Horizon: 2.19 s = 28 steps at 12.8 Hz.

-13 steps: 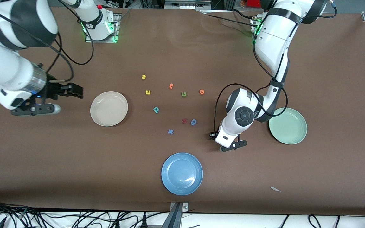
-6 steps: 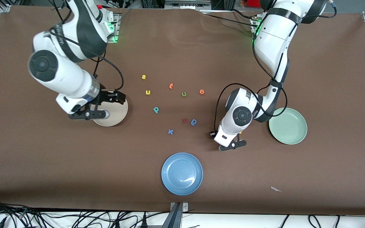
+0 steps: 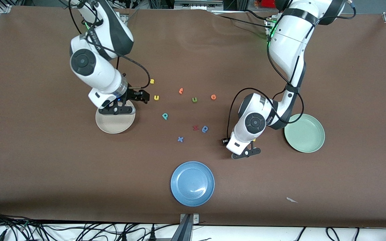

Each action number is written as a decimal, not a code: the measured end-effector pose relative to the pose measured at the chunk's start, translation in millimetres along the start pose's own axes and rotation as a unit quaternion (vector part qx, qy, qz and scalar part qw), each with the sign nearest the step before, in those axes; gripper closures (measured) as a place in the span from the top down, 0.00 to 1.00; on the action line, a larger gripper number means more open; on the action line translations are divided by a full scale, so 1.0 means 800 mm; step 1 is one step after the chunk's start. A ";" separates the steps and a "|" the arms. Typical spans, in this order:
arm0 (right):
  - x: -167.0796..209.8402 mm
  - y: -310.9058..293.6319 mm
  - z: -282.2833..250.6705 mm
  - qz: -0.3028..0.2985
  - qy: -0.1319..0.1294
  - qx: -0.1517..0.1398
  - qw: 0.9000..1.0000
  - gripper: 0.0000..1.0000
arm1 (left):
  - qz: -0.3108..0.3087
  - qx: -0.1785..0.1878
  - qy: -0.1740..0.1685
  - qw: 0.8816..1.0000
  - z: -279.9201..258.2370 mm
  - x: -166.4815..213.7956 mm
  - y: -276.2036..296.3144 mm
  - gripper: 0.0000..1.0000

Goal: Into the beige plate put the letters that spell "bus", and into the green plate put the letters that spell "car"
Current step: 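Grasp the cyan L letter with the left gripper while the right gripper reaches letters, then lower the cyan L letter onto the green plate and open the left gripper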

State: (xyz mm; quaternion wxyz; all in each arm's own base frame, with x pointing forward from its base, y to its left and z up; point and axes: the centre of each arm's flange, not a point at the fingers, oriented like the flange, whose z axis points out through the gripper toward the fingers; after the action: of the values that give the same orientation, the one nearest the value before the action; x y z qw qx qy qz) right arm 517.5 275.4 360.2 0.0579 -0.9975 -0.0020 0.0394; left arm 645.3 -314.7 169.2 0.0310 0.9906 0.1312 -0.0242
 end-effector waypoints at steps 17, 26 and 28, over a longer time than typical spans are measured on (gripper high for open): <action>-0.155 0.009 0.229 -0.045 -0.007 -0.017 0.999 0.97 | -0.003 0.033 -0.053 0.998 -0.113 0.032 -0.050 0.30; -0.210 0.004 0.263 -0.056 -0.017 -0.019 0.998 0.89 | 0.099 0.055 -0.142 0.983 -0.159 0.095 -0.337 0.30; -0.214 0.004 0.264 -0.059 -0.013 -0.017 0.998 0.85 | 0.101 0.051 -0.123 0.986 -0.110 0.085 -0.354 0.30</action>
State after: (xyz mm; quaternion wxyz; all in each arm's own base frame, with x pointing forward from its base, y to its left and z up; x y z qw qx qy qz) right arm 329.9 295.5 164.5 0.0431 -0.9959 -0.0619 0.0490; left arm 640.6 -18.0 237.9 -0.0009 0.9884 0.0246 -0.1496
